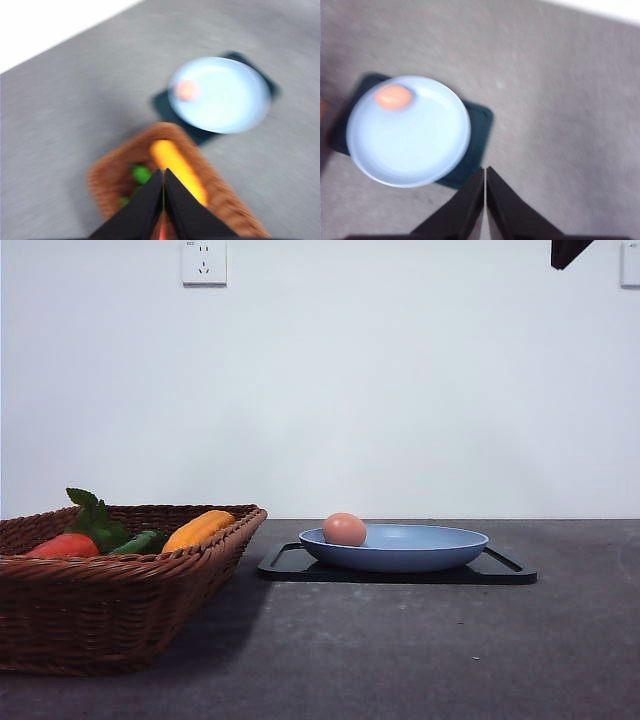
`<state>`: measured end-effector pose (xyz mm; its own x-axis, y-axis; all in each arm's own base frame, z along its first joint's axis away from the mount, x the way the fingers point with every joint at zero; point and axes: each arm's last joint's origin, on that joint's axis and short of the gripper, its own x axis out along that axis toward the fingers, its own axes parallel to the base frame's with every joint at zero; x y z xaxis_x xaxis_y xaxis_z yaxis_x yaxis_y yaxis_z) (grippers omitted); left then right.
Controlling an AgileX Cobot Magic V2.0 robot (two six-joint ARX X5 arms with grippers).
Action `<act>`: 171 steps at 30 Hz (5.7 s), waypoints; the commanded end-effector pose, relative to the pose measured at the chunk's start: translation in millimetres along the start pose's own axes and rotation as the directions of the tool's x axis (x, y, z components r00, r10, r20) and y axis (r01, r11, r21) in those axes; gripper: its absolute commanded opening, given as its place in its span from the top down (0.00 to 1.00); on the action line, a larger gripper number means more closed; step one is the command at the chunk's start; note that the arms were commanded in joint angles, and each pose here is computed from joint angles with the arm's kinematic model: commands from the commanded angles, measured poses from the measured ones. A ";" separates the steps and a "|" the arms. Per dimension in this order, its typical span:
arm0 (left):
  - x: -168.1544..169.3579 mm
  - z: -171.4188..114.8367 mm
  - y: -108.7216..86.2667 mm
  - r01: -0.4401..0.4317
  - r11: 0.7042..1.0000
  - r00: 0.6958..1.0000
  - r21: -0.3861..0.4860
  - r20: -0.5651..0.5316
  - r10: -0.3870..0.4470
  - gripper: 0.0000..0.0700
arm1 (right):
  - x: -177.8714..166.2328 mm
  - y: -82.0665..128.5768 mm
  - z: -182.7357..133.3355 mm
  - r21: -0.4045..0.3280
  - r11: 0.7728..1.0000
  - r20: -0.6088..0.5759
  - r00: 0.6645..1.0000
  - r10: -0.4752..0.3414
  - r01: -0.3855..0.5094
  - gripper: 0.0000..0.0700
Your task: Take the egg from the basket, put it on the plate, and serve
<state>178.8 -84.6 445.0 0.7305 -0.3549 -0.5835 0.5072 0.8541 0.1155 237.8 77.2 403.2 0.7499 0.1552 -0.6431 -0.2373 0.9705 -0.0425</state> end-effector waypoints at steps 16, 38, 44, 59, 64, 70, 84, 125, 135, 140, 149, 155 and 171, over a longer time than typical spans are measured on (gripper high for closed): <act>5.2 -101.2 4.1 -0.089 0.982 0.954 -0.168 0.269 0.133 1.00 | 16.6 16.7 -151.9 -0.019 1.000 0.379 0.925 0.020 -0.014 1.00; 9.1 -144.9 -5.7 -0.066 0.969 0.935 -0.237 0.323 0.143 1.00 | 25.4 15.4 -186.6 0.028 0.999 0.488 0.873 0.013 -0.031 1.00; 9.5 -146.3 -5.9 -0.068 0.969 0.940 -0.237 0.309 0.141 1.00 | 25.5 15.4 -186.6 0.029 0.999 0.488 0.873 0.013 -0.031 1.00; -28.4 -196.6 -5.5 -0.275 0.896 0.783 -0.348 0.459 0.419 1.00 | 25.5 15.4 -186.6 0.029 0.999 0.488 0.873 0.013 -0.031 1.00; -5.9 -226.1 -3.2 -0.316 0.857 0.758 -0.407 0.435 0.486 1.00 | 25.5 15.4 -186.6 0.029 0.999 0.488 0.873 0.013 -0.031 1.00; 24.3 -255.2 -1.5 -0.328 0.846 0.773 -0.422 0.395 0.496 1.00 | 25.5 15.4 -186.6 0.029 0.999 0.488 0.873 0.013 -0.031 1.00; 66.0 -296.1 -1.5 -0.333 0.840 0.812 -0.428 0.324 0.487 1.00 | 25.4 15.4 -186.6 0.029 0.999 0.488 0.873 0.013 -0.031 1.00; 82.1 -311.7 -0.5 -0.306 0.794 0.813 -0.524 0.290 0.505 1.00 | 24.5 13.5 -187.4 0.034 0.999 0.490 0.870 -0.043 0.030 1.00; 82.1 -311.7 -0.5 -0.306 0.794 0.813 -0.524 0.290 0.505 1.00 | 7.6 -16.9 -230.9 0.017 0.999 0.608 0.793 -0.039 0.036 1.00; 82.1 -311.8 -0.5 -0.306 0.794 0.813 -0.524 0.289 0.505 1.00 | 25.2 -24.8 -262.5 0.072 0.992 0.595 0.793 -0.130 0.108 1.00; 82.1 -311.7 -0.5 -0.306 0.794 0.813 -0.524 0.289 0.505 1.00 | 44.1 -26.0 -288.7 0.091 0.988 0.532 0.832 -0.154 0.125 1.00; 82.1 -311.7 -0.5 -0.306 0.794 0.813 -0.524 0.289 0.505 1.00 | 45.0 -26.4 -295.0 0.105 0.986 0.487 0.857 -0.166 0.132 1.00; 82.1 -311.8 -0.5 -0.306 0.794 0.813 -0.524 0.289 0.505 1.00 | 43.3 -26.7 -292.3 0.106 0.985 0.514 0.840 -0.172 0.137 1.00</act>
<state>94.8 4.2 156.1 0.9876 0.0291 -0.1544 -0.0522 0.9877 -0.1475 95.8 4.3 153.2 0.9871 0.0614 -0.1480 -0.0687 0.9966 -0.0450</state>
